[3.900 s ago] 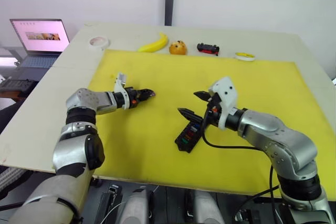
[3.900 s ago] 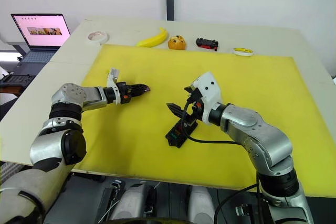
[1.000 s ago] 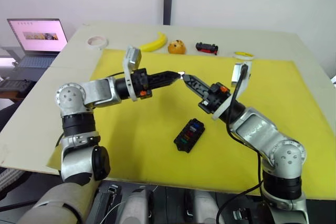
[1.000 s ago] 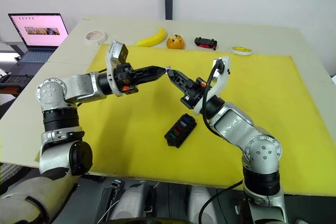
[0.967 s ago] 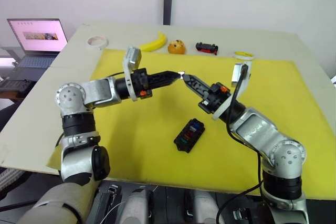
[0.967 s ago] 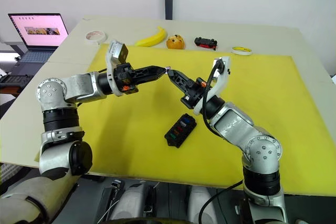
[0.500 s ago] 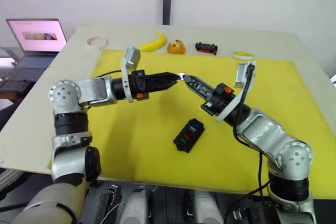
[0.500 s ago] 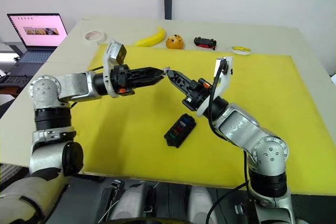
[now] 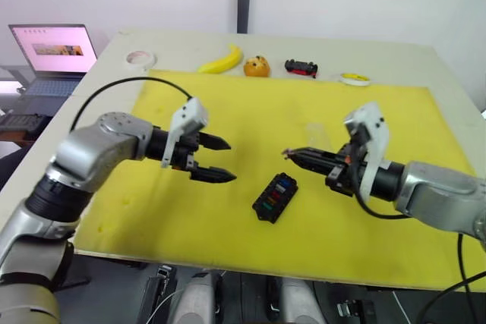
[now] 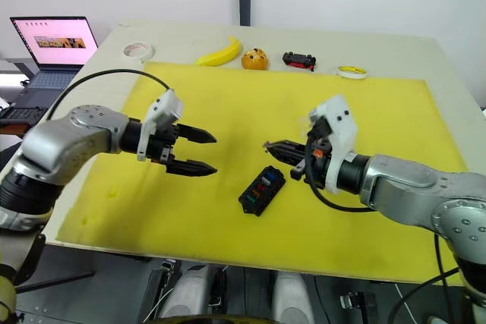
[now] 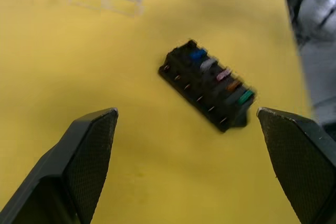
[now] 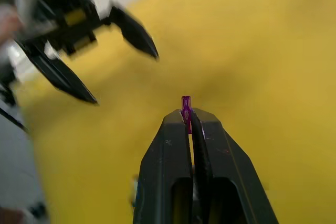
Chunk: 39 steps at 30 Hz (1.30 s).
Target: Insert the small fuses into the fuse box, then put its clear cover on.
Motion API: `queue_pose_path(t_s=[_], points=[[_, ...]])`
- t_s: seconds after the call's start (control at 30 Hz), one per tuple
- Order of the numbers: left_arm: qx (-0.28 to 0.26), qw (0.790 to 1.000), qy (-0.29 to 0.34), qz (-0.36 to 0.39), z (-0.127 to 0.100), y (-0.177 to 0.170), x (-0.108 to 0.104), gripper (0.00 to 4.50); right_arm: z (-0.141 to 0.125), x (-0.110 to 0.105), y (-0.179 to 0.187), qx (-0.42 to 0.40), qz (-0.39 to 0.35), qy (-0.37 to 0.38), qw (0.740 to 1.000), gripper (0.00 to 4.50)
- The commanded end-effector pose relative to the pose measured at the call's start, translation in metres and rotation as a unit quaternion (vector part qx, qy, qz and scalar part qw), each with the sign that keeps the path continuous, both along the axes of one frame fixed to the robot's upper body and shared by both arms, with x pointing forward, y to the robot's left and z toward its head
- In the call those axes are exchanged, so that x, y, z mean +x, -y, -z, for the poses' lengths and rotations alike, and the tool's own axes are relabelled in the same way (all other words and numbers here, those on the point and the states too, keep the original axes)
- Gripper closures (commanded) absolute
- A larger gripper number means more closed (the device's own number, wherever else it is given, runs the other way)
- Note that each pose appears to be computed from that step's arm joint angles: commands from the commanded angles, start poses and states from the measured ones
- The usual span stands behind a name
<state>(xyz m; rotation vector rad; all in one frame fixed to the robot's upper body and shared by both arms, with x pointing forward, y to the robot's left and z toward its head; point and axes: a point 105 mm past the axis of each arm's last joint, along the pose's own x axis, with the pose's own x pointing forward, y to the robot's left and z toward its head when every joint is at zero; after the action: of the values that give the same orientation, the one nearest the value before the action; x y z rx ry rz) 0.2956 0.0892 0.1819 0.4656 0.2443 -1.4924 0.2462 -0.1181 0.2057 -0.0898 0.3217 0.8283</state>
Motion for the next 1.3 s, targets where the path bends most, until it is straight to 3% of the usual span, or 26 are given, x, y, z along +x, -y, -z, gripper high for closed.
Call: queue_pose_path(t_s=[0.03,0.23,0.6,1.3], points=[[0.008,0.995,0.067,0.076,0.006,0.014,-0.006,0.04,0.005,-0.001,0.0,-0.065,-0.014,0.032,0.997,4.5],[-0.017,0.987,0.109,0.118,0.009,0.038,-0.001,0.04,0.016,0.004,0.001,-0.124,-0.027,0.045,0.991,4.5],[-0.037,0.981,0.101,0.162,0.008,0.063,0.005,0.04,0.027,0.018,0.003,-0.162,-0.028,0.045,0.985,4.5],[-0.023,0.976,0.122,0.181,0.018,0.067,0.01,0.04,0.038,0.019,0.002,-0.17,-0.029,0.028,0.985,4.5]])
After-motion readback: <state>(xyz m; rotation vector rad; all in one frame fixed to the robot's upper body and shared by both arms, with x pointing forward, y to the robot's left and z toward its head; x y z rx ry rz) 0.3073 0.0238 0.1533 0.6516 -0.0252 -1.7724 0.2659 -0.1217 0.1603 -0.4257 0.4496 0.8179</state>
